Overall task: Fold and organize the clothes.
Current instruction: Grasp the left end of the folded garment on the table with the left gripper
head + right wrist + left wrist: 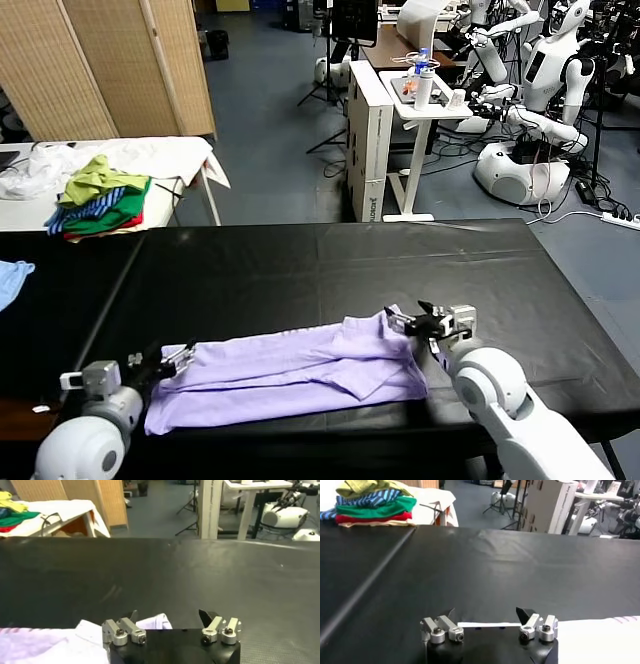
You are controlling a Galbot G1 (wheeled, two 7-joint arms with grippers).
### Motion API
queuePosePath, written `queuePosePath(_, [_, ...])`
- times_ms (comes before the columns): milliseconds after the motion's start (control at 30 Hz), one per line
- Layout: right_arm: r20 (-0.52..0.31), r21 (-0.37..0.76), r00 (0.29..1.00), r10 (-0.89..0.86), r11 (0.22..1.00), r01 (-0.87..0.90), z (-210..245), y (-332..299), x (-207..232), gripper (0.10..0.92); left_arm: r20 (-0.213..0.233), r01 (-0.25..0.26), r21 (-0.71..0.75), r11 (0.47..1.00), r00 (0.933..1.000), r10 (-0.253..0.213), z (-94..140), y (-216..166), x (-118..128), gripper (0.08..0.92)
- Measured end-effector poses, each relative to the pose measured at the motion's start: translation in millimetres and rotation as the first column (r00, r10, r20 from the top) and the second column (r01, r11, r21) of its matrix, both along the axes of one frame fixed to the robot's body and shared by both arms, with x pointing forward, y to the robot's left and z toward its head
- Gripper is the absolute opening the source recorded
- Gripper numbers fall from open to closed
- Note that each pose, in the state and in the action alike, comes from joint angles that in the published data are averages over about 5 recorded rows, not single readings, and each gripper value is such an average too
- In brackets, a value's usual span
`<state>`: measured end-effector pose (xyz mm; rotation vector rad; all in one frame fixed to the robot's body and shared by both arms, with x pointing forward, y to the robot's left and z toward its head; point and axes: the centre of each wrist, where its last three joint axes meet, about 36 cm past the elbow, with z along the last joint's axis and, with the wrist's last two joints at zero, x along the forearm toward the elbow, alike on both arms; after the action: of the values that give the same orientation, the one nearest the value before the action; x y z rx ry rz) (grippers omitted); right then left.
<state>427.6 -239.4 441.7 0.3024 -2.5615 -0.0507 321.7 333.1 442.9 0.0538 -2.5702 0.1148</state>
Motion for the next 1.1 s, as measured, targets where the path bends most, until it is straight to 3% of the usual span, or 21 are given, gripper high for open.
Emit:
queuePosePath(200, [-0.006,0.004,1.000,-0.004,1.000,0.004,-3.5,1.3,1.2,0.783,-0.016,-0.017,-0.008,1.000,0.9997,0.017,-8.6,4.1,1.7,0.864])
queuePosePath(400, [-0.010,0.006,1.000,-0.003,1.000,0.003,-6.7,1.8,1.6,0.675,-0.024,-0.031,-0.021,0.999,0.9992,0.031,-14.6,5.7,1.9,0.681])
queuePosePath(633, [0.001,0.001,1.000,-0.007,1.000,0.007,-9.7,4.6,-0.1,0.279,-0.023,-0.033,-0.022,0.999,0.9992,0.032,-16.5,4.2,0.9,0.261])
queuePosePath(700, [0.013,-0.004,1.000,-0.015,1.000,0.016,-10.1,5.1,-1.4,0.195,-0.021,-0.031,-0.019,0.999,0.9993,0.030,-17.2,3.3,1.3,0.180])
queuePosePath(800, [0.035,-0.017,0.999,-0.036,0.999,0.037,-10.2,5.9,-4.7,0.158,-0.015,-0.024,-0.007,1.000,0.9996,0.024,-19.0,1.9,3.0,0.153])
queuePosePath(1100, [0.036,-0.016,0.997,-0.066,0.998,0.067,-13.2,10.5,-19.2,0.152,0.005,0.006,0.020,1.000,1.0000,-0.006,-23.4,-1.7,17.5,0.149])
